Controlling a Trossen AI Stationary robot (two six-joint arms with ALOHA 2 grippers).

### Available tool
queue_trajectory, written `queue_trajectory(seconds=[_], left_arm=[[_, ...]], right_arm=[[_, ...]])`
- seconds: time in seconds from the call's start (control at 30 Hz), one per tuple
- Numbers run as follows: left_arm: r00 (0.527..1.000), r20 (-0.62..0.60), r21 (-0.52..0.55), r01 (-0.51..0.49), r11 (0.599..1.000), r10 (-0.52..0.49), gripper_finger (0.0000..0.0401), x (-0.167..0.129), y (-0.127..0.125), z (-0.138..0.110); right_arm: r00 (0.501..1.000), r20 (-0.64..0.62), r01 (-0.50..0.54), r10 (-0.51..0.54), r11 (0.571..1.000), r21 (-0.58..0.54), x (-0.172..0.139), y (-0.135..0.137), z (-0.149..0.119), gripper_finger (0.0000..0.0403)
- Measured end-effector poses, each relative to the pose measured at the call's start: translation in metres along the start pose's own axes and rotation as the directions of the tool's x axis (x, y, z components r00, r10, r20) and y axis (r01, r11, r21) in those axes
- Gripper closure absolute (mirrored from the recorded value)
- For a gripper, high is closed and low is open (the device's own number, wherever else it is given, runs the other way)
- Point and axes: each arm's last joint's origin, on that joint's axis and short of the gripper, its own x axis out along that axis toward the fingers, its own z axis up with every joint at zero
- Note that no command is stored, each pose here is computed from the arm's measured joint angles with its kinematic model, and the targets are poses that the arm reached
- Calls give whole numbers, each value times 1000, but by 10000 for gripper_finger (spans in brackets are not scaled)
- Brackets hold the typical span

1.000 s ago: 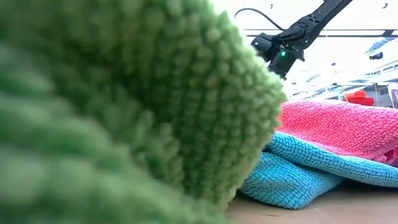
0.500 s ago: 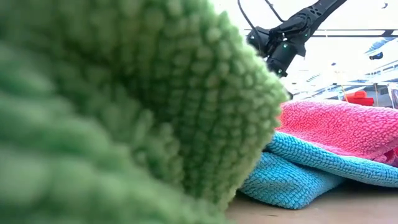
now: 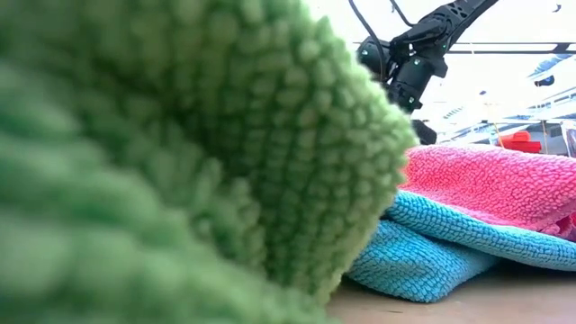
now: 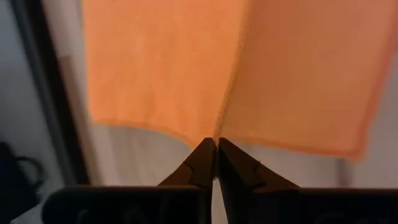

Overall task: Fold microfiber towels
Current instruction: Fold the orange towel

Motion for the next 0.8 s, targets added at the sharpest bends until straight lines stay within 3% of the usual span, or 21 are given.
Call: queue_trajectory(seconds=[0.2,0.8], left_arm=[[996,39,-42,83,996,-81,391,0,-4,1],[991,16,-8,132,991,-132,381,-2,-22,9]], right_arm=[[999,20,-46,46,999,7,0,3,1,398],[992,4,-122,123,992,-37,14,35,2,398]])
